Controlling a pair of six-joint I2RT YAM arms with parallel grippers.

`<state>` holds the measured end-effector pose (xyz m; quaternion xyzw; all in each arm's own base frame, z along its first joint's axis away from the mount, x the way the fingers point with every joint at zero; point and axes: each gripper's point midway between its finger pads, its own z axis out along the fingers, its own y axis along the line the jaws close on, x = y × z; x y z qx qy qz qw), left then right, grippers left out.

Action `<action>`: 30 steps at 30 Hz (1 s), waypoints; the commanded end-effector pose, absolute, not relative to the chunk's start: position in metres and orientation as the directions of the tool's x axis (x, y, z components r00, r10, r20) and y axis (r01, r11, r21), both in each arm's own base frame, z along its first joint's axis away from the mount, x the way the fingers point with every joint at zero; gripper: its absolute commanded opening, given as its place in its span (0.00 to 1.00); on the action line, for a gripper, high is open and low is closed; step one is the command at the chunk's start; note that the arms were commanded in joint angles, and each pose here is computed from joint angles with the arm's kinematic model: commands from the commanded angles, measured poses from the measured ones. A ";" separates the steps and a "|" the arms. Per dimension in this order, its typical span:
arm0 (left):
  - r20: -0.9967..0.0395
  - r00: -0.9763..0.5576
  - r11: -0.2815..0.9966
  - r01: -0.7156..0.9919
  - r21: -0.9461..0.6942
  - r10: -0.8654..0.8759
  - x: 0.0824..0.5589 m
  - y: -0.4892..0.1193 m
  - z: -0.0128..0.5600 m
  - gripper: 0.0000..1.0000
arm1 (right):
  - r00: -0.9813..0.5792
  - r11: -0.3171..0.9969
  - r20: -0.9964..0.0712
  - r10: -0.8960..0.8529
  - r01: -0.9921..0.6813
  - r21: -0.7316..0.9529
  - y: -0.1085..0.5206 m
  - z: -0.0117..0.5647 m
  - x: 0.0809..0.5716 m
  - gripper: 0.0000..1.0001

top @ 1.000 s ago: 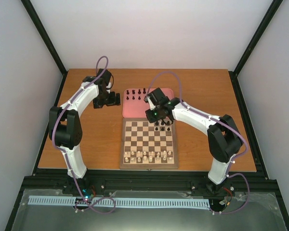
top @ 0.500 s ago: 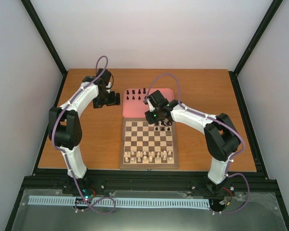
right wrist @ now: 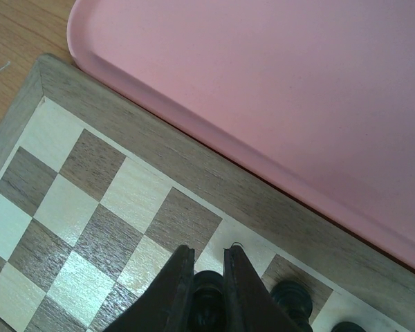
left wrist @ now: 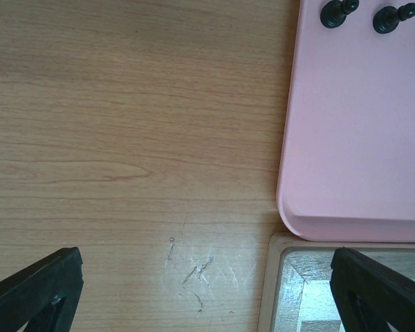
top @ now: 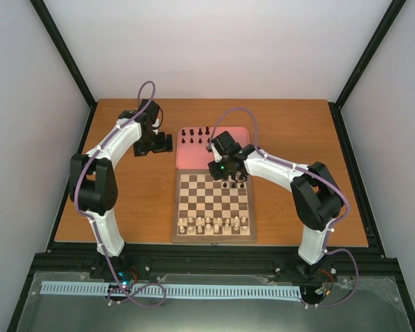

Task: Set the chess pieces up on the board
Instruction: Place the chess piece on the chessboard.

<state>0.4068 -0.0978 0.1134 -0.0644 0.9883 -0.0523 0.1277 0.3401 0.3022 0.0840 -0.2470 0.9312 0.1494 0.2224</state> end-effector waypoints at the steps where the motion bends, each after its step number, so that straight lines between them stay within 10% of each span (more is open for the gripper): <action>1: -0.295 -0.945 0.985 -0.103 -0.139 -0.141 0.409 -0.099 0.133 1.00 | -0.781 0.834 -0.485 -0.393 -0.525 0.170 0.304 0.078 0.339 0.03; 30: -0.314 -0.939 0.984 -0.101 -0.145 -0.143 0.403 -0.097 0.140 1.00 | -0.758 0.819 -0.494 -0.426 -0.555 0.146 0.314 0.085 0.330 0.03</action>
